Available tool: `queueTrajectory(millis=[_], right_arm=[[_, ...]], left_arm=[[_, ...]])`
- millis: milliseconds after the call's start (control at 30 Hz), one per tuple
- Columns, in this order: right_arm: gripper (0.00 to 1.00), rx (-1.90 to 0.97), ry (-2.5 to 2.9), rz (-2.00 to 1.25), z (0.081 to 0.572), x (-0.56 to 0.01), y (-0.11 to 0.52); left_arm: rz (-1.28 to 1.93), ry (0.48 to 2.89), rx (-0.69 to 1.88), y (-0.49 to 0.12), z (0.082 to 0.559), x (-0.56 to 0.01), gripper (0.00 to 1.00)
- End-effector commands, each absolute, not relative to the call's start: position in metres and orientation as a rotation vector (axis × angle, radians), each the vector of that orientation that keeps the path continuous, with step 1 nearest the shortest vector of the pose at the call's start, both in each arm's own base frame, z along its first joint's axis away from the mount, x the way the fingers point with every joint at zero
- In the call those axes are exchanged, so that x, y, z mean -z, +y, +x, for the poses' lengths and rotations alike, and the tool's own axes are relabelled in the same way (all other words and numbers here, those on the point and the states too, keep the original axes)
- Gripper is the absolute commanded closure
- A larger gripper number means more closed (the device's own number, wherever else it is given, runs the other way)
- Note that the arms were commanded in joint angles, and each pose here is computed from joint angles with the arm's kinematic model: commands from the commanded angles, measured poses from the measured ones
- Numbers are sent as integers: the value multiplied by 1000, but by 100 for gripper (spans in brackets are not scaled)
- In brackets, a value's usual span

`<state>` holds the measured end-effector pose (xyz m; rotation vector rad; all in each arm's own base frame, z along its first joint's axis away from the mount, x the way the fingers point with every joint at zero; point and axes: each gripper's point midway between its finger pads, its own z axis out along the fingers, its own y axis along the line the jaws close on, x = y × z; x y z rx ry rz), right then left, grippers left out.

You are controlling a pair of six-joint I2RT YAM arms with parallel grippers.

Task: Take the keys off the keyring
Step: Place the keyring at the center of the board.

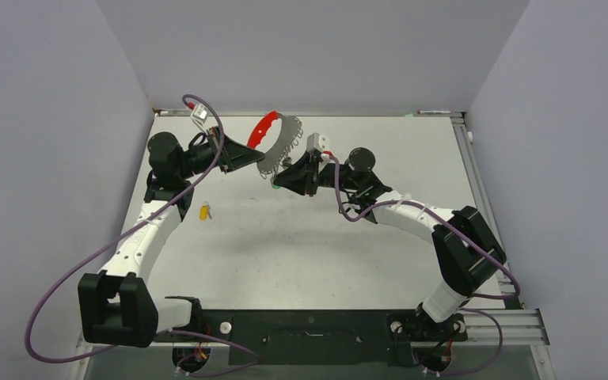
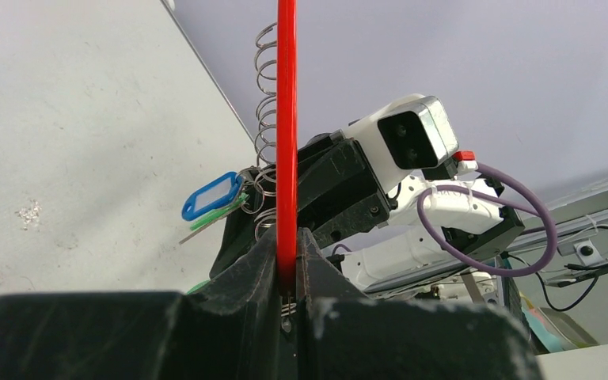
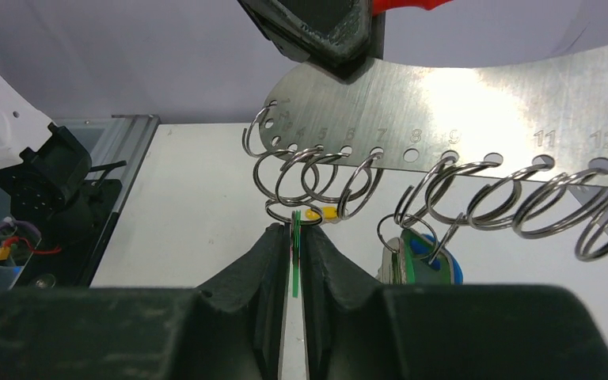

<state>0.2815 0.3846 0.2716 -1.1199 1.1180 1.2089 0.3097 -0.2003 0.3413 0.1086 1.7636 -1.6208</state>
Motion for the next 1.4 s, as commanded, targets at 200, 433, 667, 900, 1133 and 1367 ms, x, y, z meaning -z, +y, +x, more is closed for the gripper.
queueTrajectory(millis=[200, 433, 667, 900, 1133, 1367], right_arm=[[78, -1215, 1041, -1127, 275, -278, 390], [75, -1215, 1053, -1144, 272, -270, 394], [93, -1223, 1064, -1128, 275, -269, 394], [83, -1252, 1070, -1122, 271, -271, 391], [86, -1272, 1070, -1120, 270, -271, 392], [95, -1264, 1086, -1125, 271, -263, 392]], left_arm=[[160, 1641, 1601, -194, 303, -373, 100], [153, 1635, 1605, -193, 304, -374, 100], [142, 1642, 1609, -193, 303, -371, 100], [107, 1679, 1608, -192, 304, -353, 100], [107, 1681, 1610, -193, 306, -354, 100], [88, 1676, 1600, -188, 309, -354, 100]])
